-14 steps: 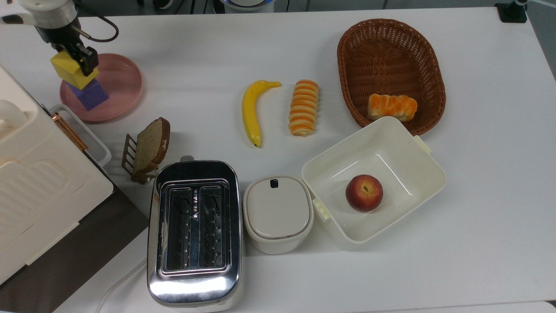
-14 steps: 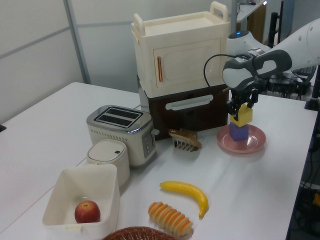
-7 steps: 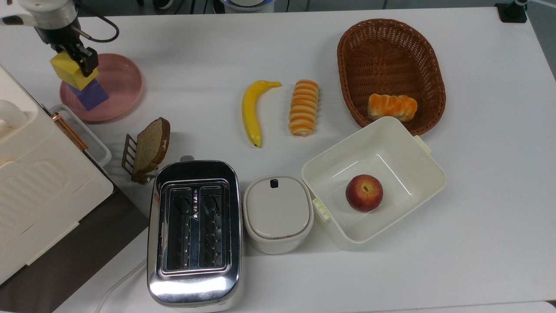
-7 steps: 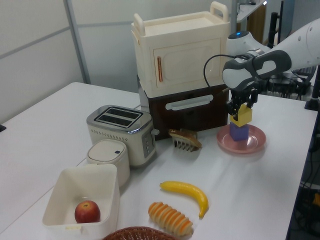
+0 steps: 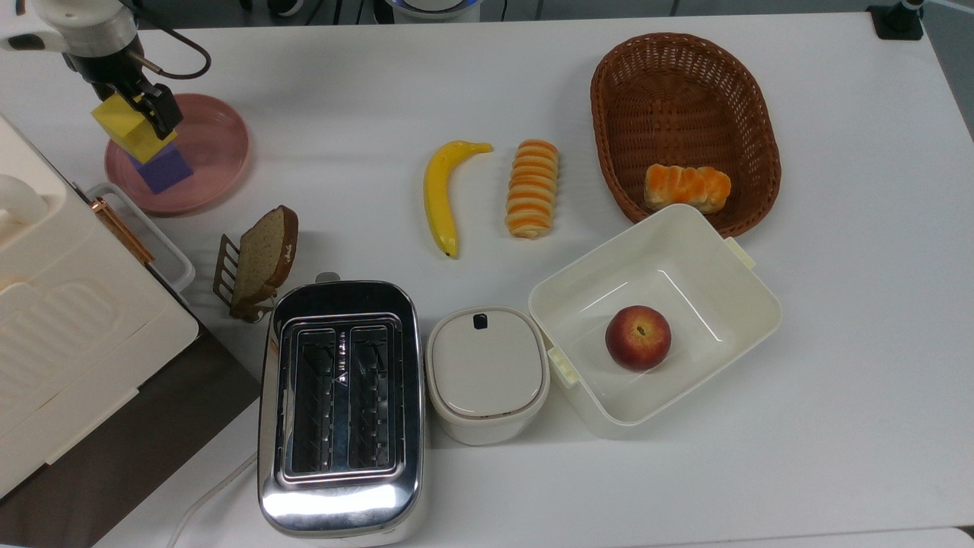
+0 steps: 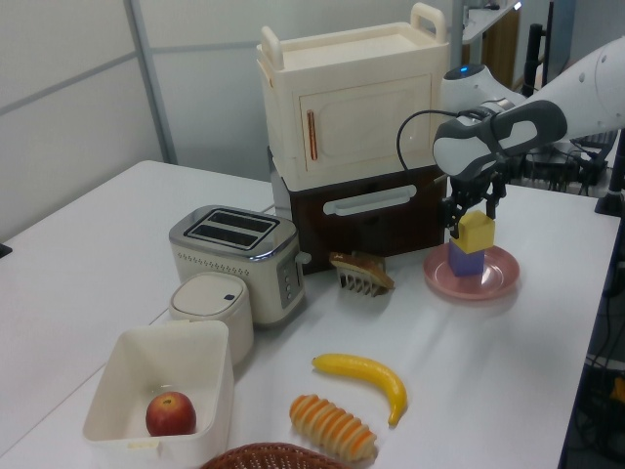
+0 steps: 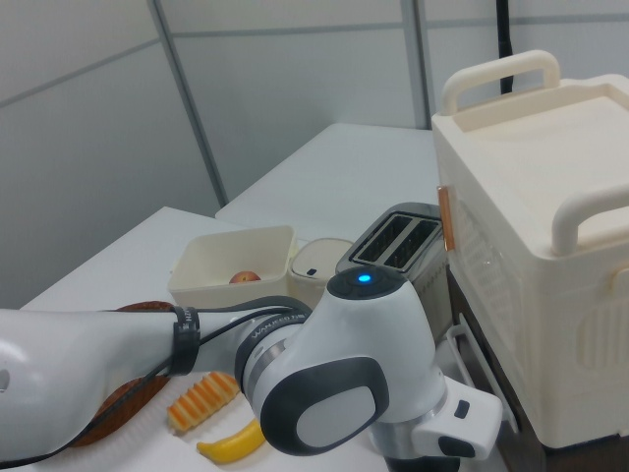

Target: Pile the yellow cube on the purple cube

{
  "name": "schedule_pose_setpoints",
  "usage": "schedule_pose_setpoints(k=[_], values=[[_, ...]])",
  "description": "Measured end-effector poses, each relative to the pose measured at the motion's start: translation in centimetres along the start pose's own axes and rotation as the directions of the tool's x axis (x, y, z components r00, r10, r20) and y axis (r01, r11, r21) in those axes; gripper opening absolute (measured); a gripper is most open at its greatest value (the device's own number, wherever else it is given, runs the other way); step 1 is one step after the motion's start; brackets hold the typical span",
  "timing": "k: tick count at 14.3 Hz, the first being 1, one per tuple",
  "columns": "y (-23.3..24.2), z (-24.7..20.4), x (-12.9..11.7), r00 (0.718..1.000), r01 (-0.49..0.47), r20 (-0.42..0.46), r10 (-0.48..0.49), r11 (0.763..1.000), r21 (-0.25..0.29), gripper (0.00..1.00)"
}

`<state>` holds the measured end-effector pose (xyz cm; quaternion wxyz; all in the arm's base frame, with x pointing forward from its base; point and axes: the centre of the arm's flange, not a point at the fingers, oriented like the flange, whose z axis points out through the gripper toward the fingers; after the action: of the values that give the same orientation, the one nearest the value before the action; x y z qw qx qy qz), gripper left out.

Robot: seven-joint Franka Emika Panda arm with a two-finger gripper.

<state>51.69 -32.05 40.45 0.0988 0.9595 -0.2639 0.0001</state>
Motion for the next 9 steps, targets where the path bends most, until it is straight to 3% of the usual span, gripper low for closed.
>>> schedule_pose_setpoints(k=[6,9], values=[[-0.4,-0.3,0.1,1.000,0.007,-0.006,-0.007,1.000,0.001,1.00],[-0.6,-2.5,0.3,0.999,0.003,-0.037,-0.003,1.000,0.007,1.00]])
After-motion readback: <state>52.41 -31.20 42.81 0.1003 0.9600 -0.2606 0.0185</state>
